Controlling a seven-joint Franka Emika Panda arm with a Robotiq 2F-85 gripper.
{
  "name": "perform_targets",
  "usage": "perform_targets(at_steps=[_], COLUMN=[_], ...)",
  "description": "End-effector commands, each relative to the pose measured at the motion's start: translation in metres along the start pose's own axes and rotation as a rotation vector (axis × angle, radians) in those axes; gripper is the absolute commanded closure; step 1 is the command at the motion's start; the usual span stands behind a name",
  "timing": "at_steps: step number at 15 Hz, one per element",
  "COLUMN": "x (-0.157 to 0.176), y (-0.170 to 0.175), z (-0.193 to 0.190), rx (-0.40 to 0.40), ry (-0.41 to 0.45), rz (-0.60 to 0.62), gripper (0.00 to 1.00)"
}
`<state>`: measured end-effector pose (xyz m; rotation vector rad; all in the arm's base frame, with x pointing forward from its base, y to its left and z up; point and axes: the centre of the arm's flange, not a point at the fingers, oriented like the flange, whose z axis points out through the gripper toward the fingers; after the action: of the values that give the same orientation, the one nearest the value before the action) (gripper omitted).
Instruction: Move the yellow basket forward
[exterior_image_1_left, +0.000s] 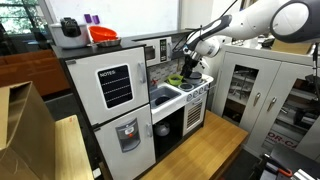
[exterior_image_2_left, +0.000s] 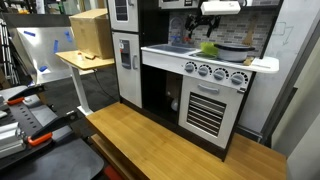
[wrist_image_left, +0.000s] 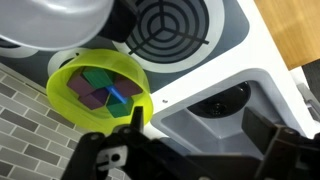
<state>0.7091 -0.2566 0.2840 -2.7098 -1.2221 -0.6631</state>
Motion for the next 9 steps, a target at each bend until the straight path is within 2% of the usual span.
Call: perform_targets(at_steps=[1,6,9], x=[0.005,0.017,0.026], y=[0.012,0.02,0.021], z=[0.009,0.012,0.017], rx=[0.002,-0.062,-0.051], ry=[0.008,0.001,-0.027], rz=[-0.016,-0.025,-0.023], gripper=[0.0,0.0,0.0])
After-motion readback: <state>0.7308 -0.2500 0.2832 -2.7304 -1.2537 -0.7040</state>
